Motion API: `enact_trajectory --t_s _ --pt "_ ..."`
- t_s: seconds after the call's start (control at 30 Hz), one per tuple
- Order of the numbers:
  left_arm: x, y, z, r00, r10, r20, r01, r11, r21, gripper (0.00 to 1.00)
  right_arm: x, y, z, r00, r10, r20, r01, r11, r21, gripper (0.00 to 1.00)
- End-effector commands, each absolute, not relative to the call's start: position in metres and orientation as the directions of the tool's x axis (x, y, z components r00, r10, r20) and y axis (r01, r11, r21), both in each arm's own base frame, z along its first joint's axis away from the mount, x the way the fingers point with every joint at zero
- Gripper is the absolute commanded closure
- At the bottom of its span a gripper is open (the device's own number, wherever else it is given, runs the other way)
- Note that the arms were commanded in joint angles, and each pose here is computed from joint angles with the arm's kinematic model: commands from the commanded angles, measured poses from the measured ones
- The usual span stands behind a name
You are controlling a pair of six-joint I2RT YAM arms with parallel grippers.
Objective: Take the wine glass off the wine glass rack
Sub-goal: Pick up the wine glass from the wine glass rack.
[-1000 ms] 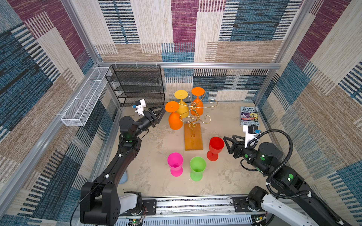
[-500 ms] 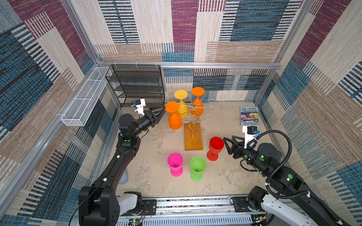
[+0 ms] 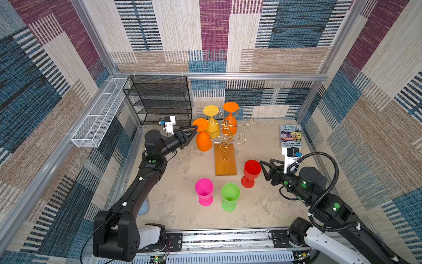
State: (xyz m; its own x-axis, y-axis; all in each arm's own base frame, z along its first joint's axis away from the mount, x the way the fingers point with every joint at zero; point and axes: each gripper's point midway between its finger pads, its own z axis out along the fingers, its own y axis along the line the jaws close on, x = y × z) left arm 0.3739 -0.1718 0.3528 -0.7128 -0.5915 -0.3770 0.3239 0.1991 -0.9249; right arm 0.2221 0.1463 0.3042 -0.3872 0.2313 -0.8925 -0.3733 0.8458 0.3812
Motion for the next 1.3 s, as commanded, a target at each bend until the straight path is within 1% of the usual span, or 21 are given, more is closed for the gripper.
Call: enact_trajectory --t_s 0.0,0.17,0.33,0.8,1.1,1.27 --pt "0.375 -0.173 0.361 -0.693 -0.587 -0.418 0.366 0.213 -0.906 0.55 0.223 0.146 0.309 -0.368 0.252 -0.895 -0.376 0.84 0.391 0.36" --pt "0.374 -0.174 0.362 -0.696 -0.583 -0.419 0.365 0.215 -0.906 0.6 0.224 0.146 0.306 -0.373 0.251 -0.893 -0.371 0.842 0.391 0.36" --pt "0.372 -0.174 0.361 -0.696 -0.582 -0.42 0.361 0.223 -0.906 0.67 0.224 0.146 0.303 -0.378 0.247 -0.893 -0.368 0.844 0.389 0.36" --pt "0.37 -0.172 0.36 -0.693 -0.584 -0.423 0.348 0.243 -0.906 0.79 0.224 0.144 0.298 -0.383 0.249 -0.89 -0.357 0.848 0.391 0.36" --pt "0.372 -0.172 0.363 -0.693 -0.588 -0.417 0.342 0.242 -0.908 0.84 0.224 0.144 0.295 -0.386 0.249 -0.888 -0.354 0.849 0.392 0.36" --pt "0.369 -0.171 0.366 -0.692 -0.588 -0.419 0.344 0.243 -0.907 0.91 0.225 0.146 0.293 -0.39 0.246 -0.887 -0.354 0.849 0.392 0.36"
